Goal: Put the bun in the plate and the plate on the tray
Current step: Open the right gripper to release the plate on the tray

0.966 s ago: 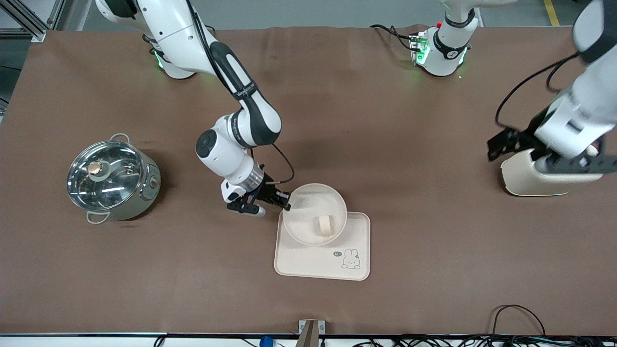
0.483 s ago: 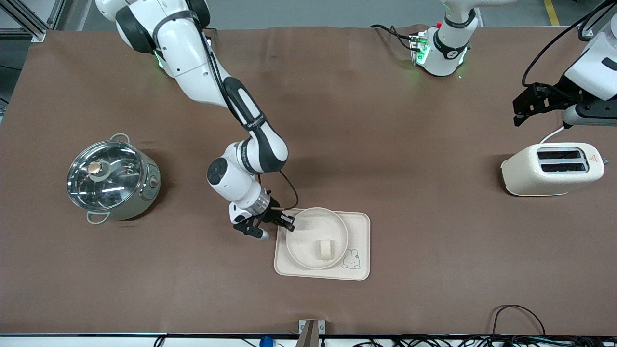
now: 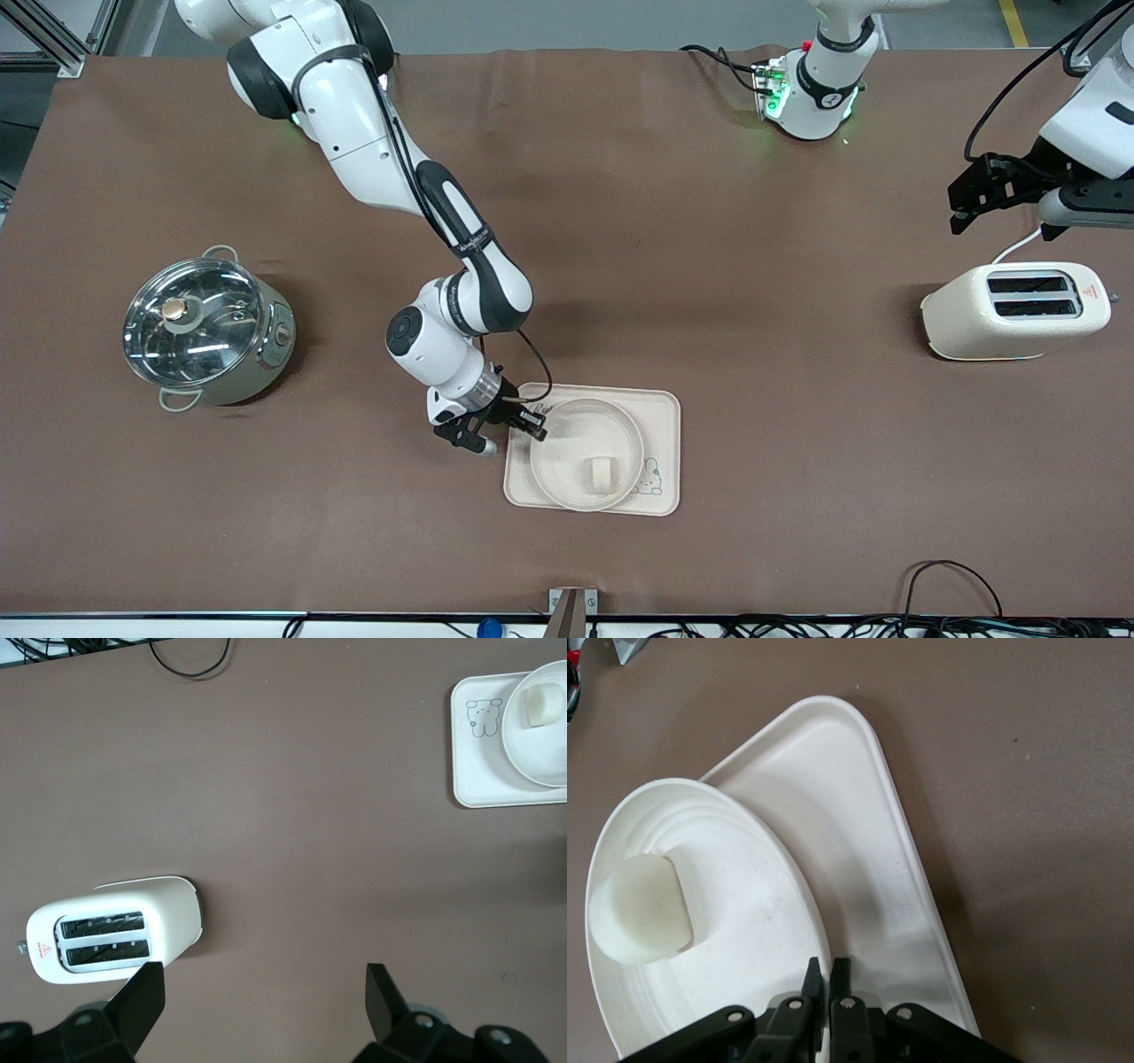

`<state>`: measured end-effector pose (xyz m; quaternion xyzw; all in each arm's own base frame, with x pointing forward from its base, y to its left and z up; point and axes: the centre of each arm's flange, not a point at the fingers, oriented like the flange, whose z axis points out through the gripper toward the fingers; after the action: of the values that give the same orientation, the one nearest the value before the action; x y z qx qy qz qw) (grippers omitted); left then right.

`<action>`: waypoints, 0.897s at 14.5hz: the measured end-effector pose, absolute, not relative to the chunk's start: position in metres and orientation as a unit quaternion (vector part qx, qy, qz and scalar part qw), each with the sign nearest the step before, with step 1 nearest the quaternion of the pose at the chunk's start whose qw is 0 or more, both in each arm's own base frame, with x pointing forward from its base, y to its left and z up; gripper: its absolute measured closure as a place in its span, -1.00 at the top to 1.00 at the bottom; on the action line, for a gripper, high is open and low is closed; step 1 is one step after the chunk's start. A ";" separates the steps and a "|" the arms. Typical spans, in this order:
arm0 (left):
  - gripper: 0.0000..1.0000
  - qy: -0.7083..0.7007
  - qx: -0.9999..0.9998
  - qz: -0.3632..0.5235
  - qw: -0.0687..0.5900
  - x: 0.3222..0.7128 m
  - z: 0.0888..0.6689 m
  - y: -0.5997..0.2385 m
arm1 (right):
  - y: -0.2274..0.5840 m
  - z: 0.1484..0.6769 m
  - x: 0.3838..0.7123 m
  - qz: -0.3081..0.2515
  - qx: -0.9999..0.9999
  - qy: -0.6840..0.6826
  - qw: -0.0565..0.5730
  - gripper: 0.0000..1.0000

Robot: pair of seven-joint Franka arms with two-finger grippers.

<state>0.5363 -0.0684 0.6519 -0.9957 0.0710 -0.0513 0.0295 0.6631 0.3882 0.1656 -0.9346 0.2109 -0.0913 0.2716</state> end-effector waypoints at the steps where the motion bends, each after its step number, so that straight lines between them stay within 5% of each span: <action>1: 1.00 0.071 -0.996 -0.051 0.030 0.536 0.651 -0.068 | 0.389 0.166 0.663 -0.091 -0.935 0.210 0.272 -0.89; 8: 1.00 0.068 -0.996 -0.053 0.005 0.539 0.648 -0.070 | 0.394 0.167 0.662 -0.081 -0.946 0.179 0.256 -0.86; 13: 1.00 0.063 -0.997 -0.054 0.005 0.539 0.649 -0.064 | 0.386 0.174 0.667 -0.048 -0.946 0.195 0.255 0.11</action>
<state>0.5395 -0.0645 0.6490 -0.9965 0.0626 -0.0542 0.0052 0.6671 0.3856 0.1741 -0.9458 0.1947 -0.0484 0.2553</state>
